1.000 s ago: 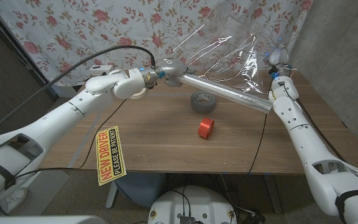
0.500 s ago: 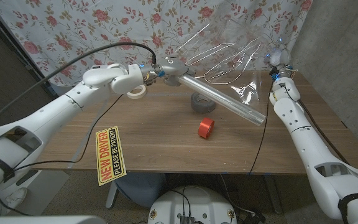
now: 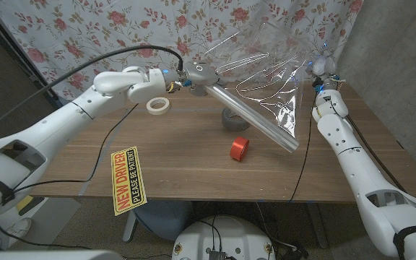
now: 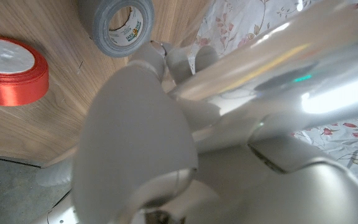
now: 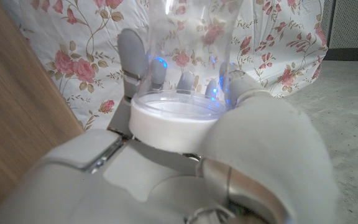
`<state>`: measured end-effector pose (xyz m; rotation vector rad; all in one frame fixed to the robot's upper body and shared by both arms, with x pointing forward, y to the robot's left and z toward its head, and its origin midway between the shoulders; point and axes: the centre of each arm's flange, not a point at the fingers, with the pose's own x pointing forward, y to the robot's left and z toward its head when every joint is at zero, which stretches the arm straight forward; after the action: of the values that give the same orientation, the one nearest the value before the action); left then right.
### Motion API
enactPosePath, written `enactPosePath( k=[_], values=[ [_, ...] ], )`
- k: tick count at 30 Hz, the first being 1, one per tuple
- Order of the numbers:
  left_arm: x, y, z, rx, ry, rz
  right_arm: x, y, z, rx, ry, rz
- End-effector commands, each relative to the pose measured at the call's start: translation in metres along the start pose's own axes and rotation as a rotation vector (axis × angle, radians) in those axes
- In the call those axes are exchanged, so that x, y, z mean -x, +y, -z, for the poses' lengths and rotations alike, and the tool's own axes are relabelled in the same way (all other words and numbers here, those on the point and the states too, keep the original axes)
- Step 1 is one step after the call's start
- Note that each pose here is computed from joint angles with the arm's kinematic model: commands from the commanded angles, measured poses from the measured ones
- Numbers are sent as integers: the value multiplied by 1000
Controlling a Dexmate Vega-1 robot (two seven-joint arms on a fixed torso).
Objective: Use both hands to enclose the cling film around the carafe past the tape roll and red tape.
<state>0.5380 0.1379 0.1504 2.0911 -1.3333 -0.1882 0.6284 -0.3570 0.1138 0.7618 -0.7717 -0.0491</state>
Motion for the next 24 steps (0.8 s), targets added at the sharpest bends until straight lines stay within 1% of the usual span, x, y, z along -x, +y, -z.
enactPosePath(
  k=[1,3,4,5,7,8,9,10,12,14,15,16,18,19,20,21,22,24],
  values=[
    [-5,11,-4,-156,53,5,7,11,14,-56,12,-13],
    [-6,12,-4,-167,43,10,7,11,16,-59,15,-13],
    [-6,13,-6,-200,52,17,8,12,17,-62,17,-13],
    [-4,14,-5,-205,42,-4,8,12,18,-62,18,-13],
    [-7,14,-3,-215,60,31,8,13,18,-62,17,-16],
    [-7,13,-4,-239,65,23,8,13,18,-63,17,-19],
    [-8,13,-4,-249,68,31,9,14,18,-64,16,-21],
    [-11,12,-4,-257,82,58,9,14,17,-63,15,-24],
    [-13,12,-4,-252,89,56,11,16,17,-72,15,-28],
    [-23,14,-10,-344,134,162,12,17,18,-78,15,-31],
    [-22,12,-9,-341,113,127,12,18,18,-77,16,-33],
    [-22,12,-8,-330,106,108,11,18,20,-81,19,-29],
    [-29,12,-10,-360,114,149,11,17,23,-95,35,-26],
    [-28,11,-10,-357,104,114,11,18,24,-101,39,-28],
    [-30,11,-10,-369,117,113,12,18,25,-103,43,-30],
    [-33,12,-10,-380,114,132,12,19,26,-104,45,-34],
    [-33,12,-8,-353,110,113,13,20,26,-105,47,-36],
    [-39,14,-10,-416,99,131,14,23,27,-105,53,-45]
  ],
)
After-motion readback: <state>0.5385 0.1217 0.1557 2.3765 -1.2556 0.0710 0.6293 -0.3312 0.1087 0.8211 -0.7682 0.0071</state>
